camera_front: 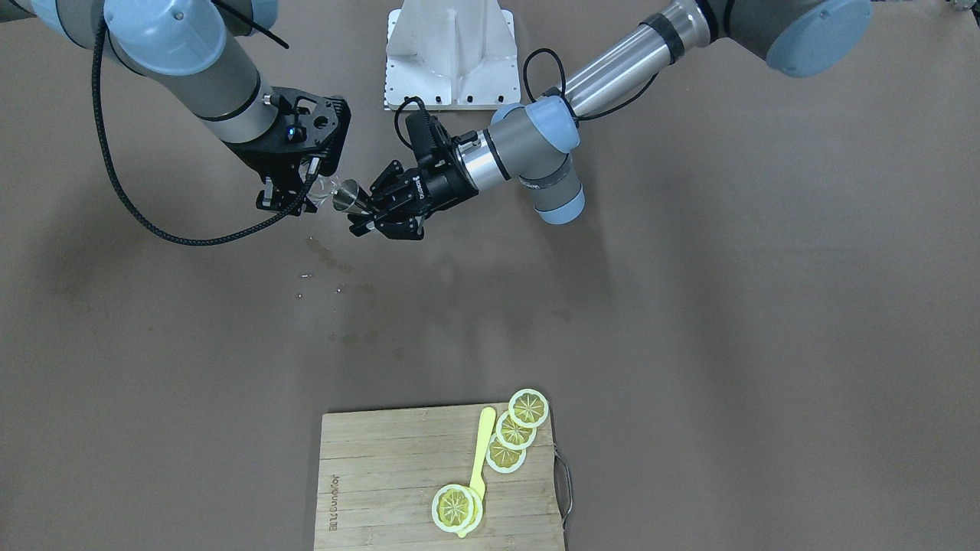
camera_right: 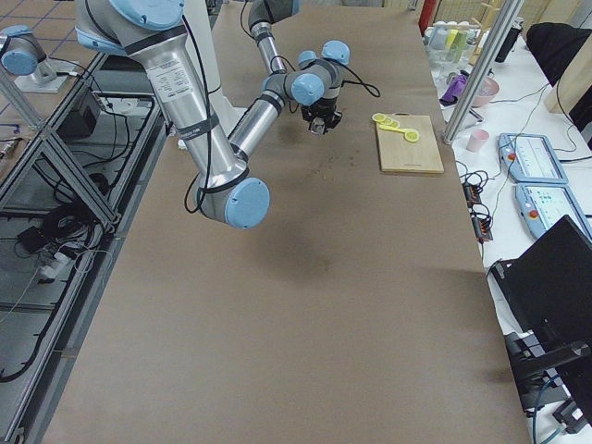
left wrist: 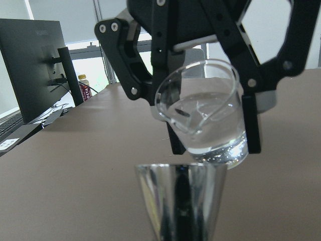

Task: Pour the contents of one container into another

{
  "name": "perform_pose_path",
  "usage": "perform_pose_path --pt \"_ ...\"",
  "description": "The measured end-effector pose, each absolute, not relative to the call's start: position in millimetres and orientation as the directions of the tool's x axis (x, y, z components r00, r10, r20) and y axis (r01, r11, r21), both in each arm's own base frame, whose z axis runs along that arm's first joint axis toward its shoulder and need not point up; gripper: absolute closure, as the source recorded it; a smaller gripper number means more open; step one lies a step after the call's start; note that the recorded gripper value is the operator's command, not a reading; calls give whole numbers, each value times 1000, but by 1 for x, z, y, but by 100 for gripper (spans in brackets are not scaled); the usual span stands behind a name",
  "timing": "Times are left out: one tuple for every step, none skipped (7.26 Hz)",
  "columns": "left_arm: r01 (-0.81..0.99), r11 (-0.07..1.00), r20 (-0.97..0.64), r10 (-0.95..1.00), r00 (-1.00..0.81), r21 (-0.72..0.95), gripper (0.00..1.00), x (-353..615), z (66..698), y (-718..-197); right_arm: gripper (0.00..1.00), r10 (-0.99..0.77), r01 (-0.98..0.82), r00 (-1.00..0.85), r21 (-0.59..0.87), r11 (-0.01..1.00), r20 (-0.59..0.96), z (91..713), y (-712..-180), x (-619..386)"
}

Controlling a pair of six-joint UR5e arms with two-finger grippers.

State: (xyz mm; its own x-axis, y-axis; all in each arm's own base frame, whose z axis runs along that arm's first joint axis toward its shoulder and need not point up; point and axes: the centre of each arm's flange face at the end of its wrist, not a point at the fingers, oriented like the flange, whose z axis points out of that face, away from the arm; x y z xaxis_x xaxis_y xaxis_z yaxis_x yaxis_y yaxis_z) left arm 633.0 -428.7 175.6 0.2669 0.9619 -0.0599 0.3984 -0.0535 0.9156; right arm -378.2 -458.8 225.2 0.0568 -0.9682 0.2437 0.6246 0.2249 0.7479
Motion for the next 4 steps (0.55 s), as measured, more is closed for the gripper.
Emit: perform_pose_path --pt "403 -54 -62 961 269 914 100 634 174 -428 100 -968 636 52 739 222 247 223 -459 -379" --pt "405 -54 -63 961 270 913 100 635 173 -426 100 -968 652 41 728 212 246 219 -460 -381" --pt "407 -54 -64 961 271 912 100 635 173 -426 100 -969 666 31 718 204 247 215 -460 -382" --pt "409 -54 -65 960 271 911 100 635 173 -425 100 -968 675 27 709 202 250 214 -459 -382"
